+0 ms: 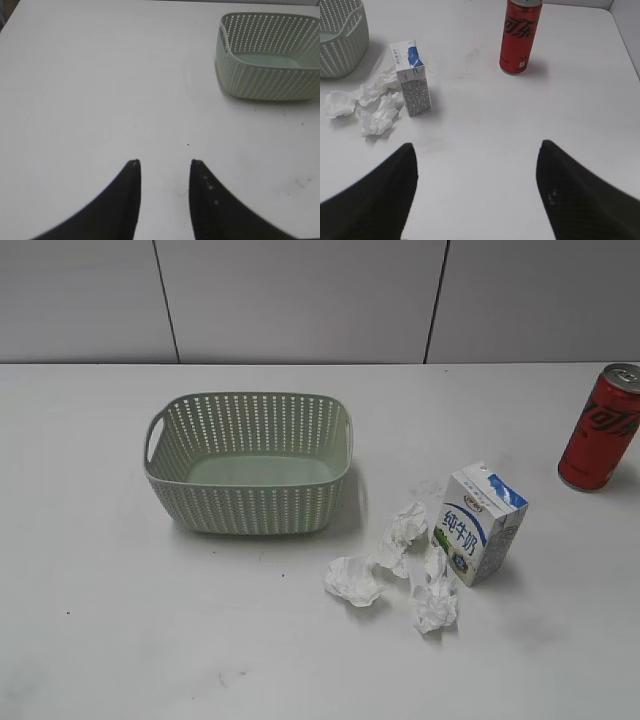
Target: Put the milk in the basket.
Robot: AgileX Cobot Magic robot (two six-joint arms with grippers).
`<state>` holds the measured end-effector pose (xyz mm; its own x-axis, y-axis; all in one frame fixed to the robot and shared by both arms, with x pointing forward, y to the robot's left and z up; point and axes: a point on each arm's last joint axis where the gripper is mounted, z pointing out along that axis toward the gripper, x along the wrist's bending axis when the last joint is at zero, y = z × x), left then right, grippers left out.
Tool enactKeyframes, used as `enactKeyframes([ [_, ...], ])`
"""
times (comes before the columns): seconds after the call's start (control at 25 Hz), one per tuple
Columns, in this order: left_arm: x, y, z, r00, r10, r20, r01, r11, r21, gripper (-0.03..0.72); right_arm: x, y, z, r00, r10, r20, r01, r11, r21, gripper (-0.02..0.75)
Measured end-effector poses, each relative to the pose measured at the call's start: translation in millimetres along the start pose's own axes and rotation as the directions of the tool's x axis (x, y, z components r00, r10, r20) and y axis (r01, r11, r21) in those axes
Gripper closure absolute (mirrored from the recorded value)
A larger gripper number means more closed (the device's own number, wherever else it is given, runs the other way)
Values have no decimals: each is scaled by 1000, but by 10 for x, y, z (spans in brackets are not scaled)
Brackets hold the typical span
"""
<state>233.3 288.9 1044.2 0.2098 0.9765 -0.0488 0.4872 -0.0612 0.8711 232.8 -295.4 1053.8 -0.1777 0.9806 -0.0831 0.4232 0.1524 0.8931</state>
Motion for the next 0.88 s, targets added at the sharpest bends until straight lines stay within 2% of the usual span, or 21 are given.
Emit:
enactKeyframes([
  [0.36,0,0,0,1000,0,0,0,1000,0,451,-1,11,15,1000,1,-2,-1,1000,11,147],
  [0.48,0,0,0,1000,0,0,0,1000,0,451,2,142,104,999,20,-32,-18,997,71,147],
  [0.68,0,0,0,1000,0,0,0,1000,0,451,45,483,376,989,50,-138,-29,988,149,120],
  [0.88,0,0,0,1000,0,0,0,1000,0,451,12,743,753,985,52,-167,-2,957,289,113],
])
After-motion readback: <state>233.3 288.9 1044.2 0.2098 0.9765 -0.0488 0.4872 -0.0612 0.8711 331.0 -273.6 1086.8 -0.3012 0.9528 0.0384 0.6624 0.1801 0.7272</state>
